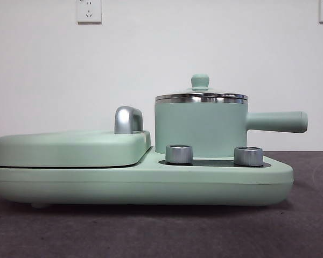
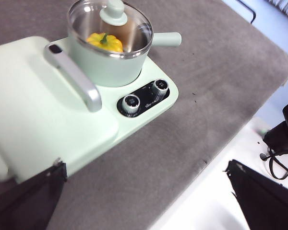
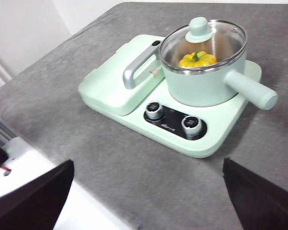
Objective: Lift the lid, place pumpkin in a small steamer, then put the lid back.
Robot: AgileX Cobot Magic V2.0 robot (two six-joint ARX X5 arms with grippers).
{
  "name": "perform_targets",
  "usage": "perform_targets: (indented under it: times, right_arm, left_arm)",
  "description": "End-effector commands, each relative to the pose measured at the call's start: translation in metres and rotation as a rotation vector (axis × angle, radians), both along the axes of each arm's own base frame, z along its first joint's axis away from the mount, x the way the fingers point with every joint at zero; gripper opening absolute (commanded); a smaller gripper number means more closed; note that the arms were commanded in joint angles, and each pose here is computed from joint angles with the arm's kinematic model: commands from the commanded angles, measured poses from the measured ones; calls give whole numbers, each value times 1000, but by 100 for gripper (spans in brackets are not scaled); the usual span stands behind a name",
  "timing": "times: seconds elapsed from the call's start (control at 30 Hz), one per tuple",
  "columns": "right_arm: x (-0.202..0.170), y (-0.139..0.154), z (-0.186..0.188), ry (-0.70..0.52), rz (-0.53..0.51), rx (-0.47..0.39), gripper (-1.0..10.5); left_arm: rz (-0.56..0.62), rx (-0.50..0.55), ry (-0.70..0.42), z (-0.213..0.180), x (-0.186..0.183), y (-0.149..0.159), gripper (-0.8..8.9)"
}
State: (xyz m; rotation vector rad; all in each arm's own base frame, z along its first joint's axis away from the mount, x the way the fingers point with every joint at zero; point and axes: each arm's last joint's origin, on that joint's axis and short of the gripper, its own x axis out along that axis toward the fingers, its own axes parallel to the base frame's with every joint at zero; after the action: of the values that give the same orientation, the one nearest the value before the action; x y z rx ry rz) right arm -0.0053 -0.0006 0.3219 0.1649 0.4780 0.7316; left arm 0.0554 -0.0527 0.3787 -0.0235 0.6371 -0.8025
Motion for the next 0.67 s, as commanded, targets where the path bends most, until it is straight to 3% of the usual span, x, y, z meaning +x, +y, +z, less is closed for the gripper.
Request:
perform_targets:
  times: [0.03,0.17,0.2,0.27,0.3,0.33,0.37,0.4,0.67]
  right_arm:
    - [-1,0,3,-3,27,25,482]
    - [-1,0,3,-2,37,27,482]
    - [-1,0,3,-2,36,27,482]
    - [-2,0,3,1,35,29,445]
    - [-2,0,3,1,39,29,295]
    - [-2,0,3,0,41,28,70]
    - [-2,0,3,-3,42,25,-14]
    - [-1,0,3,-6,35,24,35]
    - [-1,0,4,-10,31,29,34]
  left_arm:
    - [58,-34,11,-8,-9,8,561]
    - [86,-67,20,-20,-19,17,542]
    - [93,-77,25,-23,-21,19,479]
    - [96,-85,28,-26,-24,21,237]
    - [96,-82,27,-26,-25,22,72]
    - [95,-77,28,-27,-26,23,3]
    - [94,-74,29,-27,-27,24,24]
    - [95,-71,30,-28,-27,24,19]
    - [95,-78,25,-27,-27,24,20]
